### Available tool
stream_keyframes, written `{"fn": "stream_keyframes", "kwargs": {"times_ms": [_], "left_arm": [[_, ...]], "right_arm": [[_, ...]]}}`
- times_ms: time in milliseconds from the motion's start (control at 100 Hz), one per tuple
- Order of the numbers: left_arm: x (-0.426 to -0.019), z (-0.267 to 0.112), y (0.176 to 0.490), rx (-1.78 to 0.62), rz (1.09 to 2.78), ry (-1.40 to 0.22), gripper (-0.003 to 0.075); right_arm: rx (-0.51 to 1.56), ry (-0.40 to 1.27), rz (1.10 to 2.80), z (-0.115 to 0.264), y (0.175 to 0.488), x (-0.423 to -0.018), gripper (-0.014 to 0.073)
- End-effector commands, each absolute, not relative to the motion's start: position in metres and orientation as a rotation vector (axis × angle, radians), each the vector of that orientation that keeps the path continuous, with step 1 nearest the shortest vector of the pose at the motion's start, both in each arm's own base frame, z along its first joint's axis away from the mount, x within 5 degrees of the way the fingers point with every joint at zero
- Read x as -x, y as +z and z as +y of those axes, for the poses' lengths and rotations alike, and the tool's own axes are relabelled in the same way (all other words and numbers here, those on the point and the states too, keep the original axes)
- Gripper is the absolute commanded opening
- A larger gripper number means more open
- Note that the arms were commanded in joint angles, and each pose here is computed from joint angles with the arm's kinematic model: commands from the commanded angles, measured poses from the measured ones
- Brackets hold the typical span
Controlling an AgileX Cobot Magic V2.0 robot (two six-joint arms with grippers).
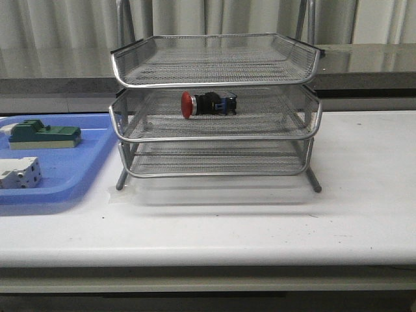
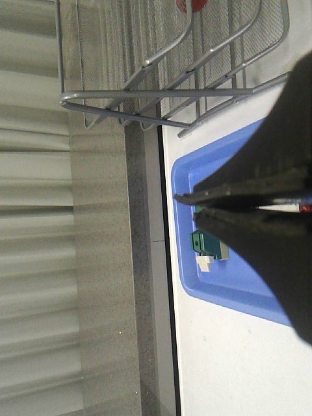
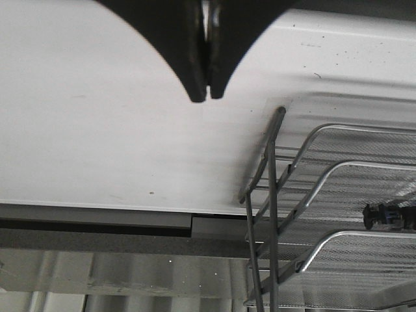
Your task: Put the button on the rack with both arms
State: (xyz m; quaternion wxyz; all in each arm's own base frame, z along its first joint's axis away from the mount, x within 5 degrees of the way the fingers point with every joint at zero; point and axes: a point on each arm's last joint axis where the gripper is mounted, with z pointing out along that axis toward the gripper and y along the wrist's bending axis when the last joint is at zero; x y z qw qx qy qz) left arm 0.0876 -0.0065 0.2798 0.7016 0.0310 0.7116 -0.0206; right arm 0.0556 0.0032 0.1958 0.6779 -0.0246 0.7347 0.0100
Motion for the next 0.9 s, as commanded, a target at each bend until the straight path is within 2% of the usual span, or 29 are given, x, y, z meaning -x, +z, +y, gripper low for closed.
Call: {"fn": "stream_keyframes", "kwargs": {"times_ms": [0, 890], "left_arm": [[-0.0878, -0.0039, 0.2941, -0.030, 1.505, -0.039, -0.0020], [-0.0878, -0.0039, 0.2941, -0.030, 1.505, -0.039, -0.0020]], "right_arm": [[0.039, 0.006, 1.504, 0.0018, 0.2106, -0.0540, -0.0061], [0.039, 0.006, 1.512, 0.0017, 0.2071, -0.0547, -0.0061]]}}
